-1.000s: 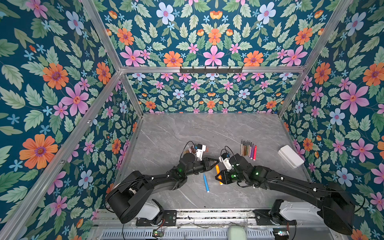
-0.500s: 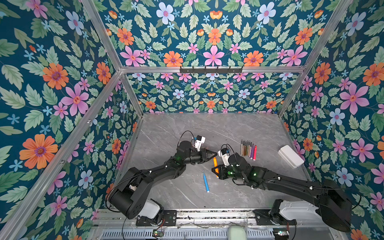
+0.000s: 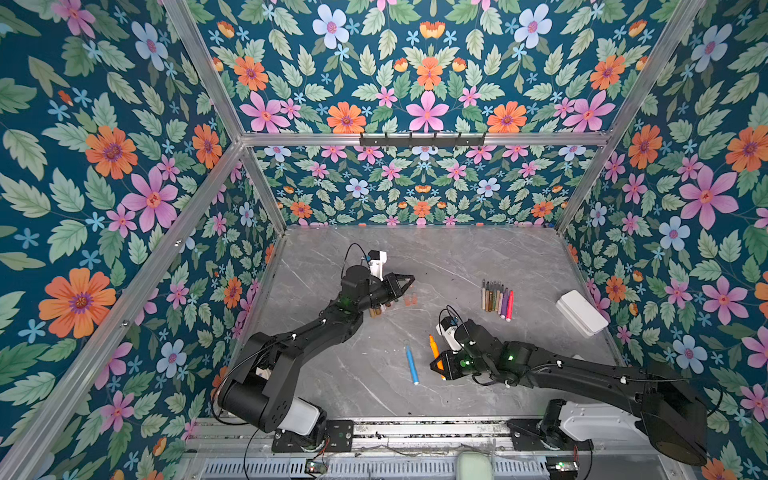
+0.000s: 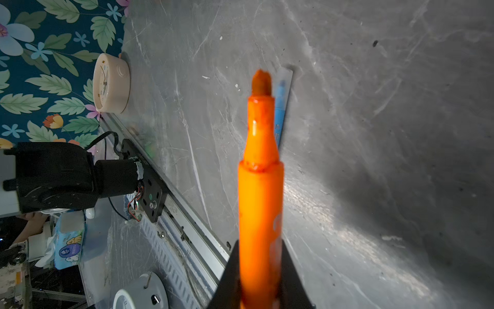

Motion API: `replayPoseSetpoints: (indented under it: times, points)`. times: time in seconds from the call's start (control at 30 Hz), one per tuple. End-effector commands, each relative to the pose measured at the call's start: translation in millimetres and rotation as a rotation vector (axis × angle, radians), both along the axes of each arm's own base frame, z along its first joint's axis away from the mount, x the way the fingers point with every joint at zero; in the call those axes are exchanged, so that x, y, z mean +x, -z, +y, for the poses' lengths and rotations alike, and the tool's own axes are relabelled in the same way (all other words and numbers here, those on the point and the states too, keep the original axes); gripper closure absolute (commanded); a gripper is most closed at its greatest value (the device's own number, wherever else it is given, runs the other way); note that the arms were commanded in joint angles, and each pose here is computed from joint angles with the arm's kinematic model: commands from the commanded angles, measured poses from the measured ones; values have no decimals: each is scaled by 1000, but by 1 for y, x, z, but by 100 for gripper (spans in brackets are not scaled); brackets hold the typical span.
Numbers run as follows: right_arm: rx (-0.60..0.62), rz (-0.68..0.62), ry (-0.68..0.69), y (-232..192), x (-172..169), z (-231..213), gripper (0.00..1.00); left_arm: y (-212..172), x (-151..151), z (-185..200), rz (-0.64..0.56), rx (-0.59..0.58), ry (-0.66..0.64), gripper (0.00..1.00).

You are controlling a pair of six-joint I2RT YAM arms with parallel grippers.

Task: Open the pen caps
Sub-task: 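Pull the cap off with the left gripper while the right draws the highlighter away, then drop the orange cap by the cap row while the right carries the highlighter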

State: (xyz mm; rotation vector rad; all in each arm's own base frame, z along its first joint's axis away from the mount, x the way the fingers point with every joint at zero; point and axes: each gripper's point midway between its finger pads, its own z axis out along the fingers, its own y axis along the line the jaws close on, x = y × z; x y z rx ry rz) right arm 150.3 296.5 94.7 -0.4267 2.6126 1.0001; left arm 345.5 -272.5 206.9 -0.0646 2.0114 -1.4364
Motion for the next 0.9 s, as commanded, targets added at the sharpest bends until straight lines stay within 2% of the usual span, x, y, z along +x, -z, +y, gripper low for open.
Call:
replayPoseSetpoints:
  times: [0.0, 0.07, 0.17, 0.33, 0.5, 0.67, 0.87]
  points:
    - [4, -9, 9, -3, 1, -1, 100, 0, 3, 3, -29, 26, -9, 100]
    - [-35, -30, 42, -3, 4, -11, 100, 18, 7, 7, 2, 108, -27, 100]
    - [-107, -51, 136, -1, 14, -39, 100, 62, 11, 11, 85, 291, -25, 100]
    - [-90, -20, 278, 4, 24, -82, 100, 117, 4, 31, 189, 503, -57, 100]
    - [-94, -25, 324, 4, 23, -103, 100, 141, -1, 32, 229, 548, -46, 95]
    - [-107, -30, 326, 3, 24, -106, 100, 151, 0, 28, 246, 561, -32, 91]
    - [-116, -53, 333, -5, 25, -109, 100, 154, 2, 28, 247, 580, -31, 76]
